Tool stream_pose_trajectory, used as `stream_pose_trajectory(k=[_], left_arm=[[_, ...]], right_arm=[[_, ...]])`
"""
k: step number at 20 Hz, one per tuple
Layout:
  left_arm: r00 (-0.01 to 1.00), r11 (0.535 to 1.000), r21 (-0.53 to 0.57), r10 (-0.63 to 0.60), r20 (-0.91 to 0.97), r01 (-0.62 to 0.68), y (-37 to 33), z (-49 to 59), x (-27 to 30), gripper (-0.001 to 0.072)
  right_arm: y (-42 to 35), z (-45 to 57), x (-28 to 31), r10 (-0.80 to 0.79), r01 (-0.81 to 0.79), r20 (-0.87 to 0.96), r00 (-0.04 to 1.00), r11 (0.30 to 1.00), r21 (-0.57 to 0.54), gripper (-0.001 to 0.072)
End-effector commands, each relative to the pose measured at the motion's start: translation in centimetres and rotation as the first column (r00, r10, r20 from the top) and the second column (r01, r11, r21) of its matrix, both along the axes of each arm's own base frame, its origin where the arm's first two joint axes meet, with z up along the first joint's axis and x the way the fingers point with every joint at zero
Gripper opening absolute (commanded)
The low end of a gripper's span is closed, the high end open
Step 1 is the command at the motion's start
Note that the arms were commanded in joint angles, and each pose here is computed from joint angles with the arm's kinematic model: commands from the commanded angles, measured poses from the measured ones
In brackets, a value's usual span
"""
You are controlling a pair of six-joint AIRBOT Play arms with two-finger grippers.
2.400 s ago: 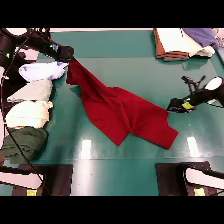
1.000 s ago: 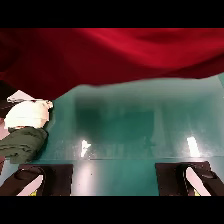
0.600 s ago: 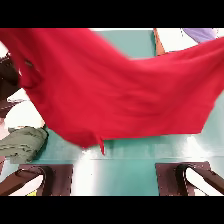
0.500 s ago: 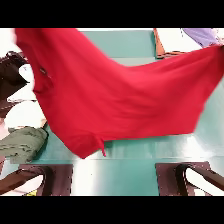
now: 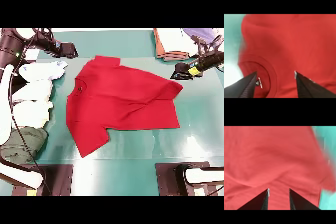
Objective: Fold the shirts.
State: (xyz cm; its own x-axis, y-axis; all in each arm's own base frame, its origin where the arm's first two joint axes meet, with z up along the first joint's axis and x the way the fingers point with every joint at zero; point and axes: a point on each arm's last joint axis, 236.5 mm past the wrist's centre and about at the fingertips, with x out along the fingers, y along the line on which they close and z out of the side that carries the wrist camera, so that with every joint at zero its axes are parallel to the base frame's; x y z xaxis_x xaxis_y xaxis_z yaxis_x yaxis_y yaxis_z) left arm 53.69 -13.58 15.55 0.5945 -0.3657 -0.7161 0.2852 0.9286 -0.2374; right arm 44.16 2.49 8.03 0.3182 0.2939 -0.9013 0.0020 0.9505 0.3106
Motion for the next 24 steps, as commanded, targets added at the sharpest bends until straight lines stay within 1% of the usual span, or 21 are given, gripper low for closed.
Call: stream_pose_trajectory(k=[1,3,6,9,11,14,16,19,23,24], left_arm=[[0.994,0.999,-0.016,0.044,-0.101,-0.046,3.3,-0.4,-1.7,0.0558],[0.982,0.997,0.000,0.072,-0.172,-0.073,6.0,-0.5,-4.4,0.0558],[0.944,0.992,0.013,0.120,-0.309,-0.122,8.6,-4.4,-9.7,0.0559],[0.896,0.989,0.024,0.143,-0.421,-0.147,8.9,-10.5,-16.2,0.0558],[0.875,0.983,0.009,0.170,-0.453,-0.186,8.5,-14.3,-19.4,0.0559],[0.811,0.973,-0.025,0.179,-0.557,-0.231,7.3,-19.4,-23.5,0.0558],[0.793,0.962,-0.055,0.188,-0.580,-0.268,6.6,-21.2,-24.4,0.0558],[0.800,0.942,-0.139,0.173,-0.575,-0.304,4.8,-22.3,-24.2,0.0557],[0.831,0.942,-0.161,0.169,-0.531,-0.295,2.8,-22.8,-23.5,0.0556],[0.835,0.940,-0.170,0.170,-0.523,-0.297,2.6,-22.5,-23.1,0.0479]], right_arm=[[0.1,0.6,-0.4,0.092,-0.092,-0.018,0.996,0.996,-0.014,0.0302],[0.9,1.7,-2.6,0.131,-0.131,-0.027,0.991,0.991,-0.003,0.0302],[3.3,2.8,-5.8,0.160,-0.159,-0.005,0.987,0.984,0.081,0.0302],[4.8,3.4,-8.4,0.163,-0.165,0.031,0.986,0.978,0.128,0.0302],[5.1,3.7,-9.4,0.144,-0.152,0.068,0.987,0.980,0.130,0.0302],[5.4,4.2,-10.6,0.129,-0.143,0.105,0.986,0.981,0.134,0.0301],[5.5,4.5,-11.1,0.130,-0.145,0.117,0.985,0.981,0.131,0.0301],[5.5,5.0,-11.3,0.130,-0.147,0.131,0.983,0.981,0.127,0.0301],[5.4,5.1,-11.4,0.129,-0.146,0.133,0.983,0.981,0.126,0.0301],[5.2,5.0,-11.5,0.126,-0.142,0.124,0.984,0.982,0.126,0.0301]])
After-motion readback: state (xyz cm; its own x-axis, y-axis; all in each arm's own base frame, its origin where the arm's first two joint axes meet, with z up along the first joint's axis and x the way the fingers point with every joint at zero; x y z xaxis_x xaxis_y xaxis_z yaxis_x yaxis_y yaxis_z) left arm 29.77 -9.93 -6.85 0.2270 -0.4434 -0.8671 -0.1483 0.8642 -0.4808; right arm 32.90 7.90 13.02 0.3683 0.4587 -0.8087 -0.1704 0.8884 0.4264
